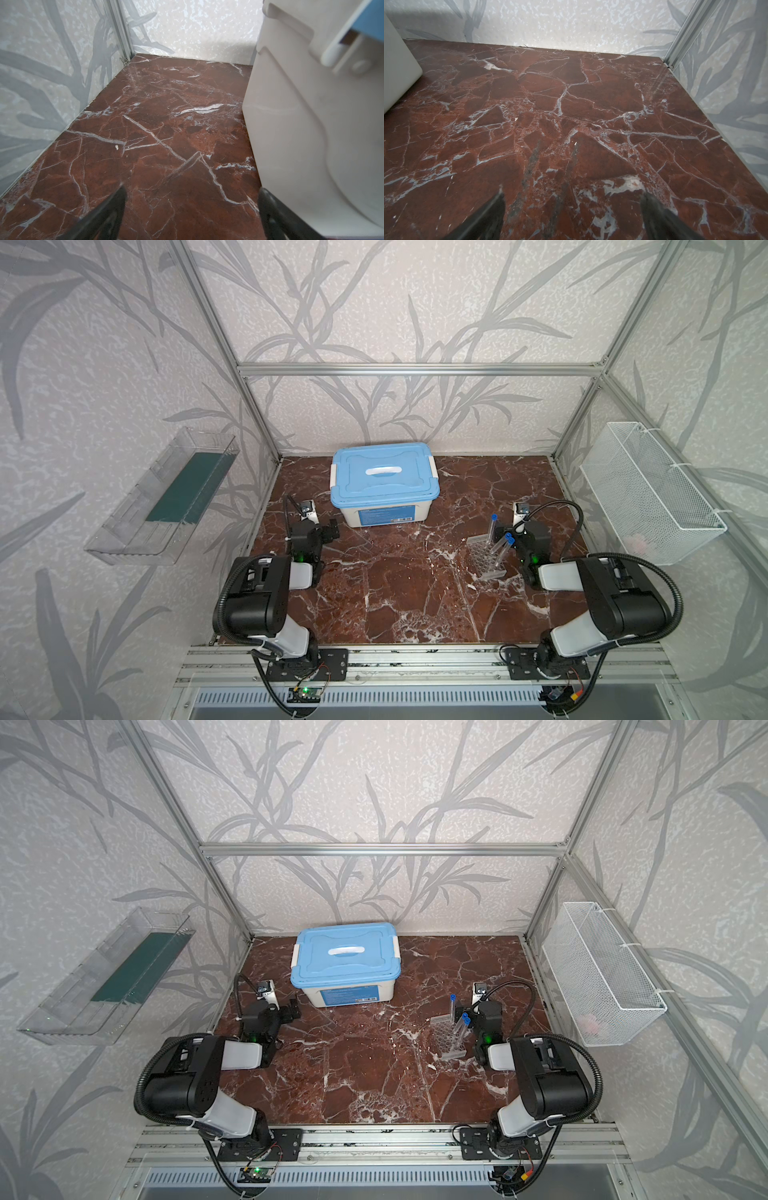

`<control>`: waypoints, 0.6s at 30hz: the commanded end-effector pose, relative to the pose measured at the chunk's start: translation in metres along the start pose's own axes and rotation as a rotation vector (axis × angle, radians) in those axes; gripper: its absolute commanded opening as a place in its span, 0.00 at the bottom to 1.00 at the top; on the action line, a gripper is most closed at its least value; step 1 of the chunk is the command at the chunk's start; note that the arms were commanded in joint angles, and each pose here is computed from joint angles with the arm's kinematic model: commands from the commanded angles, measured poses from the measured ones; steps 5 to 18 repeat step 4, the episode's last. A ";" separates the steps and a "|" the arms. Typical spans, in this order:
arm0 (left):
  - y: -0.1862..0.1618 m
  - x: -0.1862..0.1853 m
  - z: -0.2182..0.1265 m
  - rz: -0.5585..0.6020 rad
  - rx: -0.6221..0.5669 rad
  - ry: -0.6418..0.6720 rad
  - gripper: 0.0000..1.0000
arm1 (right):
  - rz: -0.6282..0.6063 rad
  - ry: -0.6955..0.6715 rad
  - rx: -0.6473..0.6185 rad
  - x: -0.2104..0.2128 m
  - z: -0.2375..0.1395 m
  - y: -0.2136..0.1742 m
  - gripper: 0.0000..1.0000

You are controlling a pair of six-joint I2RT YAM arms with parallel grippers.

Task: Organize the chemistry lab equipment

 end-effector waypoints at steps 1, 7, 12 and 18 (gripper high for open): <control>0.004 0.001 0.000 0.017 -0.024 0.002 0.99 | -0.009 -0.007 -0.031 0.003 0.002 0.013 0.99; 0.004 0.002 0.000 0.017 -0.023 0.004 0.99 | -0.011 -0.004 -0.031 0.003 0.002 0.013 0.99; 0.004 0.002 0.000 0.017 -0.023 0.004 0.99 | -0.011 -0.004 -0.031 0.003 0.002 0.013 0.99; 0.004 0.002 0.000 0.017 -0.023 0.004 0.99 | -0.011 -0.004 -0.031 0.003 0.002 0.013 0.99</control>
Point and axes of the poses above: each gripper's point midway between its finger pads, its own z axis out along the fingers, its own x axis along the line the jaws close on, y = z × x, the point moved 4 cm from there along -z, back along the fingers, and after that the axes turned 15 degrees about z, right-handed, at the moved point
